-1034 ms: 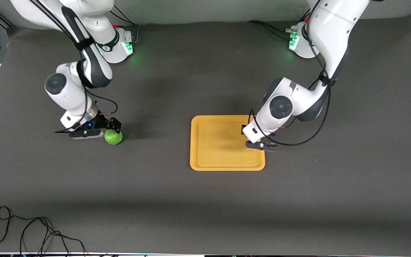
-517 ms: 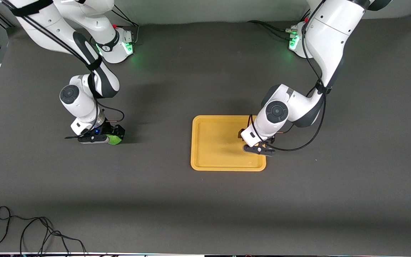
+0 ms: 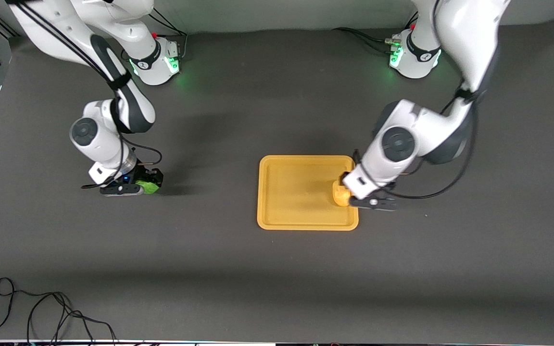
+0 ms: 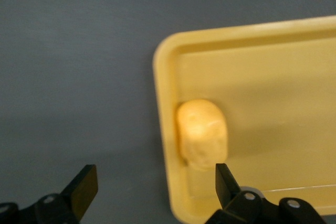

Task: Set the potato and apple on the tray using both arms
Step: 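Grasp the apple with the right gripper while the left gripper drops the potato, then carry the green apple with the right gripper over the tray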

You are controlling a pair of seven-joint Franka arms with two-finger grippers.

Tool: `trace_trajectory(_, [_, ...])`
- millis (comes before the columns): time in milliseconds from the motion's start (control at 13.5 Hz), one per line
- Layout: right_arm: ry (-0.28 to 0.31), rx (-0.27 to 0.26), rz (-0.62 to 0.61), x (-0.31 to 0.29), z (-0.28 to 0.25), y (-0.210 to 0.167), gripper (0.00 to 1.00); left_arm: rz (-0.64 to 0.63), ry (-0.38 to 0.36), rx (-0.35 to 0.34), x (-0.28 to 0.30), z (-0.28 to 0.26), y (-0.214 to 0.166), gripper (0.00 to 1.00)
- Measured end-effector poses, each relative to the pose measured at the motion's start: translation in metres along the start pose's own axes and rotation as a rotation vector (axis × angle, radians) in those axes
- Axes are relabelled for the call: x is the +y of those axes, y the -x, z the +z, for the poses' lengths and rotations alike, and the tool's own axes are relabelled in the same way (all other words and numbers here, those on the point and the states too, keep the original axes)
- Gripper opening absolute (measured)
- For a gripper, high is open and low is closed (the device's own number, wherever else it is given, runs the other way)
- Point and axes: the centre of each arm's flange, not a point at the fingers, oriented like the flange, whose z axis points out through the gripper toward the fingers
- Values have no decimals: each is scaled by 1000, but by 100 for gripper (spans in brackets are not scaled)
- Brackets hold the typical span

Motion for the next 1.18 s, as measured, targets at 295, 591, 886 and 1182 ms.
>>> trace_trajectory(295, [19, -60, -29, -7, -129, -42, 73, -3, -37, 76, -103, -80, -6, 100])
trace_trajectory(591, [22, -38, -83, -44, -226, -65, 73, 87, -62, 75, -205, -137, -8, 100])
trace_trajectory(886, [14, -10, -61, -153, -238, -66, 73, 94, -71, 59, -246, -207, -6, 100])
trace_trajectory(1182, [2, -2, 43, -321, -232, -56, 72, 89, -43, 91, -252, -208, 7, 100])
